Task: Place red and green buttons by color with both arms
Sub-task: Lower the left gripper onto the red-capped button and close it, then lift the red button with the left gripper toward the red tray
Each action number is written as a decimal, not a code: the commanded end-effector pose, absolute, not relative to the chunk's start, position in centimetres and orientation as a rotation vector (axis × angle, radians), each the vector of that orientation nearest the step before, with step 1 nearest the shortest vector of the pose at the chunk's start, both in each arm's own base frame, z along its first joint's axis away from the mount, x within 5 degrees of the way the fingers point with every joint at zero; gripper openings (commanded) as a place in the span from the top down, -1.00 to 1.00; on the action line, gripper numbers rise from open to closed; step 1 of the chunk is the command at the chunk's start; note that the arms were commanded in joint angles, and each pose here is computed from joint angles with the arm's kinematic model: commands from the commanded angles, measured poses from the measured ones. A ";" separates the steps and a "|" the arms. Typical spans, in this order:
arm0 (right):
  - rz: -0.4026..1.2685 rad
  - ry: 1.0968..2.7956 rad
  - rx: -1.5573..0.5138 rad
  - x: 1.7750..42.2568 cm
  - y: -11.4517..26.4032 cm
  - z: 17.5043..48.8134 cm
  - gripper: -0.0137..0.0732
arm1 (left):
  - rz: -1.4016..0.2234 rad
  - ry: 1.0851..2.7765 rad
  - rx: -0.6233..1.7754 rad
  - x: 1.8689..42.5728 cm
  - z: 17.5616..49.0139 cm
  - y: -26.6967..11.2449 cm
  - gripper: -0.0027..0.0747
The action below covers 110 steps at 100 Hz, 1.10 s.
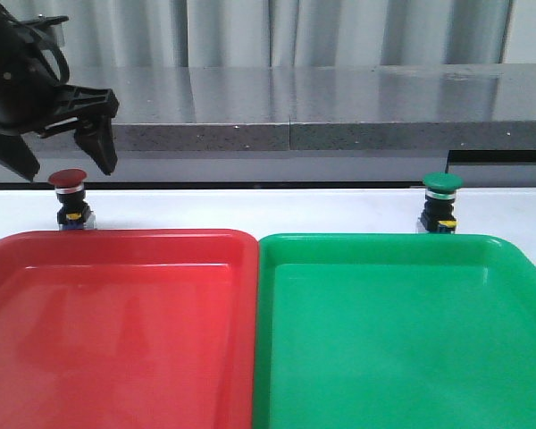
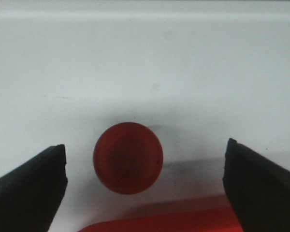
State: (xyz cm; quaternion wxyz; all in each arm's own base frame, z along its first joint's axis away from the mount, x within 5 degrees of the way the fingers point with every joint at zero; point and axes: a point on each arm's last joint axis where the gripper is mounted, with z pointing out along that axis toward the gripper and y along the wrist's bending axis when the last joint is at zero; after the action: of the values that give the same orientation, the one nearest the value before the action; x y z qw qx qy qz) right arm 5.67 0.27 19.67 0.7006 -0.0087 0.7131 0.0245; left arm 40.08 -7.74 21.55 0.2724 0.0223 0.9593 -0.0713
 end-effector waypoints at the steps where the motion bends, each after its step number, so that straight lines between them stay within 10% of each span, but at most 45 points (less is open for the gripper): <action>1: 0.059 1.483 -0.021 5.6 0.3 21.0 0.84 | -0.214 2.442 0.053 40.7 24.4 -8.1 -0.65; 44: 0.059 1.483 -0.021 5.6 0.3 21.0 0.84 | -0.210 2.439 0.051 41.4 23.1 -8.1 -0.30; 80: 0.059 1.483 -0.021 5.6 0.3 21.0 0.84 | -0.144 2.442 0.114 41.4 23.0 -7.9 0.56; 110: 0.059 1.483 -0.021 5.6 0.3 21.0 0.84 | -0.164 2.375 0.117 39.7 27.2 -7.9 0.61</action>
State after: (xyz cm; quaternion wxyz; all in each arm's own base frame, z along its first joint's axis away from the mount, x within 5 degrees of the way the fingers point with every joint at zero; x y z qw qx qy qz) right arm 5.67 0.27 19.67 0.7006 -0.0087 0.7131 0.0245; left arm 40.30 -7.59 21.81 0.2908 0.0467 0.9544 -0.0479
